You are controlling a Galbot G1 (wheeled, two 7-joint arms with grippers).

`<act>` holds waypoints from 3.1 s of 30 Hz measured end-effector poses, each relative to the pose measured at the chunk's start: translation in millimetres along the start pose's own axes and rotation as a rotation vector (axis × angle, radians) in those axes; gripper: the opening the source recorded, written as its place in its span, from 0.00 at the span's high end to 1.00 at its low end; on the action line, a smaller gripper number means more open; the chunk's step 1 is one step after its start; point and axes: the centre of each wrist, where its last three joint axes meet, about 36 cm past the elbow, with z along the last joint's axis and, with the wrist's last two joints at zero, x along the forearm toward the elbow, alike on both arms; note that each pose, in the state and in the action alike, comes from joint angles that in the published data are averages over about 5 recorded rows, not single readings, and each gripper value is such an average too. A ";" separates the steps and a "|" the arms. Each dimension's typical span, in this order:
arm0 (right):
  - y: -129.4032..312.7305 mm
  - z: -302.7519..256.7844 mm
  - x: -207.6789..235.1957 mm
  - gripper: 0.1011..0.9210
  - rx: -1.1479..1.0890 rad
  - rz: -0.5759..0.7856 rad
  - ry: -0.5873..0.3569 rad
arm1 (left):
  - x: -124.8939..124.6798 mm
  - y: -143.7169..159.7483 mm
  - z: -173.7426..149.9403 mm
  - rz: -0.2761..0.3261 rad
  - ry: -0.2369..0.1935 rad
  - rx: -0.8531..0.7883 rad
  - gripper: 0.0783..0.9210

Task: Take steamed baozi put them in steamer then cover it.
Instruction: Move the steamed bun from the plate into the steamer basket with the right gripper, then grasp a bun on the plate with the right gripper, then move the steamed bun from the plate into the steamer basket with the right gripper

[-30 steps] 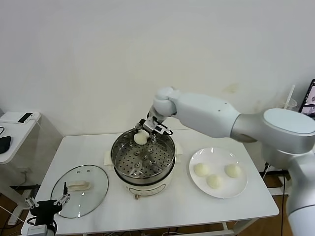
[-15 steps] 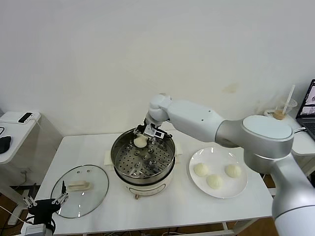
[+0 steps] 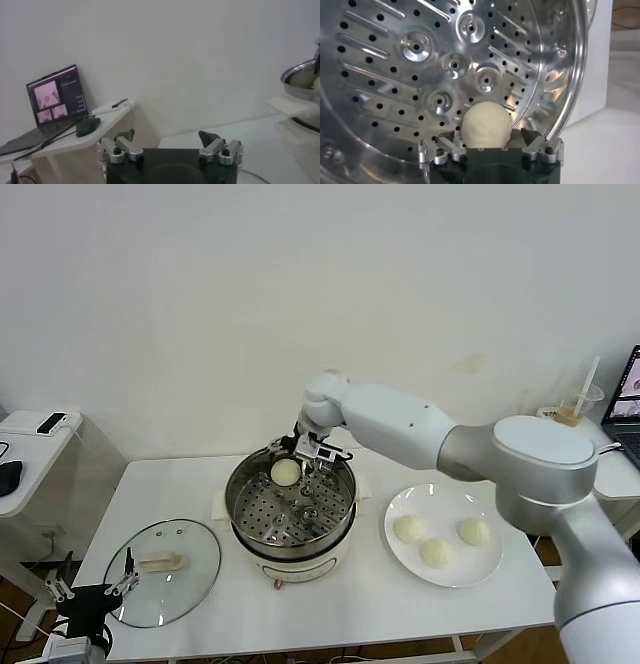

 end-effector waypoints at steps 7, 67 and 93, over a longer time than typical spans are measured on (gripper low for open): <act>14.1 -3.0 59.1 0.12 -0.202 0.012 0.051 | -2.8 5.0 -4.7 0.012 -0.004 0.006 0.12; 294.5 -40.5 -15.5 0.12 -1.089 -0.196 0.162 | -17.4 22.6 -13.4 0.000 -0.022 -0.027 0.12; 294.0 -21.6 -23.7 0.42 -1.131 -0.228 0.170 | -17.5 22.4 -16.5 -0.004 -0.033 -0.027 0.12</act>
